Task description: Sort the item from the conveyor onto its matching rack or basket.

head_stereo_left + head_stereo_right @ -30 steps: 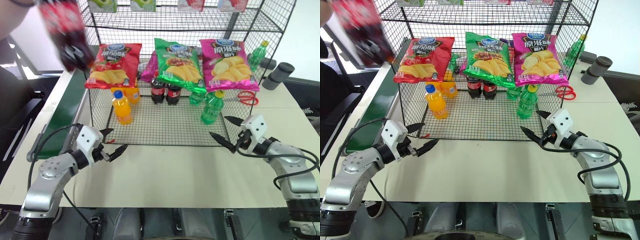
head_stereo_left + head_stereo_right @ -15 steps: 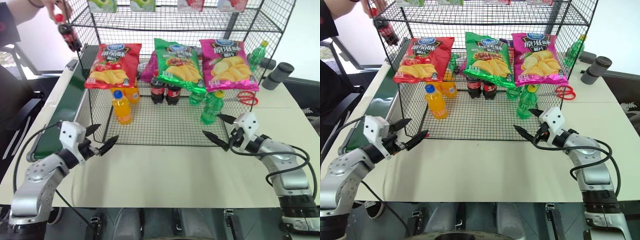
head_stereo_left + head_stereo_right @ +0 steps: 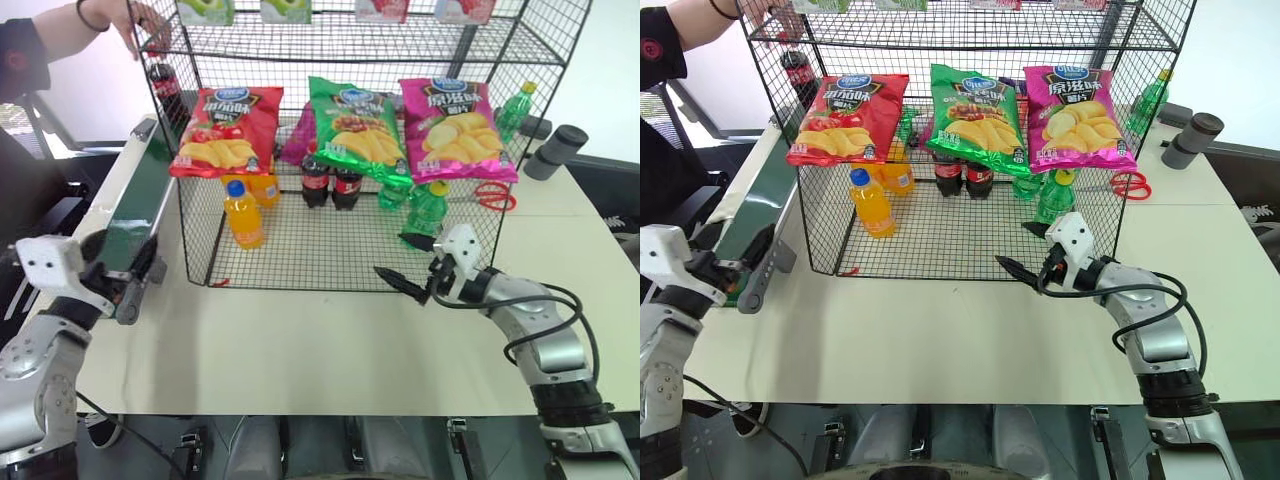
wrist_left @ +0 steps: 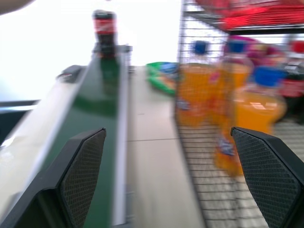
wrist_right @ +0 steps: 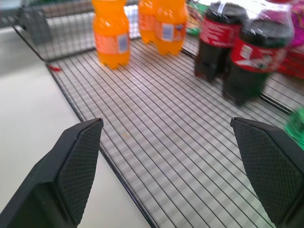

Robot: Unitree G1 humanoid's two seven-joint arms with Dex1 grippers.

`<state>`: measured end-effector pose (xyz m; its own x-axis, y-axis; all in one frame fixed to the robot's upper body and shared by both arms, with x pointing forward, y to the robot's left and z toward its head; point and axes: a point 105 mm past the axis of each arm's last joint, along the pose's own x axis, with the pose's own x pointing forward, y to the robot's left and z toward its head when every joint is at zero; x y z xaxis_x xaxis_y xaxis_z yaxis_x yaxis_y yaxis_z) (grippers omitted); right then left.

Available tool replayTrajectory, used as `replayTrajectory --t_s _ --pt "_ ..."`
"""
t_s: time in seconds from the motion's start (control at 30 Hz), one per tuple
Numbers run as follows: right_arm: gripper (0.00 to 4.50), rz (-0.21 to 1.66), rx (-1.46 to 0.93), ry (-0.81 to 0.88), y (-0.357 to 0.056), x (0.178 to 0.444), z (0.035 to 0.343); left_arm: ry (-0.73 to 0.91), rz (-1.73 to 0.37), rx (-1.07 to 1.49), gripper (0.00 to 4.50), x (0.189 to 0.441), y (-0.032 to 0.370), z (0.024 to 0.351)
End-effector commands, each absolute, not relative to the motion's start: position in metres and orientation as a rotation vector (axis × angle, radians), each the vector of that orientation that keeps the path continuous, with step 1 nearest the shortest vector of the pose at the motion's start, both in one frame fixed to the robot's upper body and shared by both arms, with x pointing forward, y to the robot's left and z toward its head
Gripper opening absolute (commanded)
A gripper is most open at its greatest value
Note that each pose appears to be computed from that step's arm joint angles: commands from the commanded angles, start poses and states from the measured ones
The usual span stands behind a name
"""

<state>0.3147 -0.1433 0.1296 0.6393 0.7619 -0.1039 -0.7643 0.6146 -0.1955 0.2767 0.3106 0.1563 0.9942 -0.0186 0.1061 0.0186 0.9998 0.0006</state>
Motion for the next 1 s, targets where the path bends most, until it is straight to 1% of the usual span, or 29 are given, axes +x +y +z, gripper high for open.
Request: replayTrajectory --t_s 0.03,0.2,0.37,0.5,0.67,1.0 --pt "4.47 0.934 -0.231 -0.063 -0.125 0.308 0.148 -0.137 0.036 0.006 4.50 0.273 0.321 0.160" --pt "4.47 0.992 -0.190 -0.102 -0.100 0.302 0.151 -0.107 0.061 0.039 4.50 0.280 0.319 0.149" --pt "4.47 1.047 -0.148 -0.148 -0.075 0.296 0.150 -0.118 0.099 0.041 4.50 0.285 0.319 0.144" --pt "4.47 1.085 -0.157 -0.155 -0.061 0.292 0.143 -0.120 0.089 0.059 4.50 0.289 0.316 0.143" --pt "4.47 1.096 -0.162 -0.166 -0.054 0.292 0.142 -0.122 0.099 0.064 4.50 0.290 0.318 0.142" --pt "4.47 1.078 -0.178 -0.175 -0.054 0.298 0.141 -0.098 0.113 0.043 4.50 0.295 0.313 0.133"
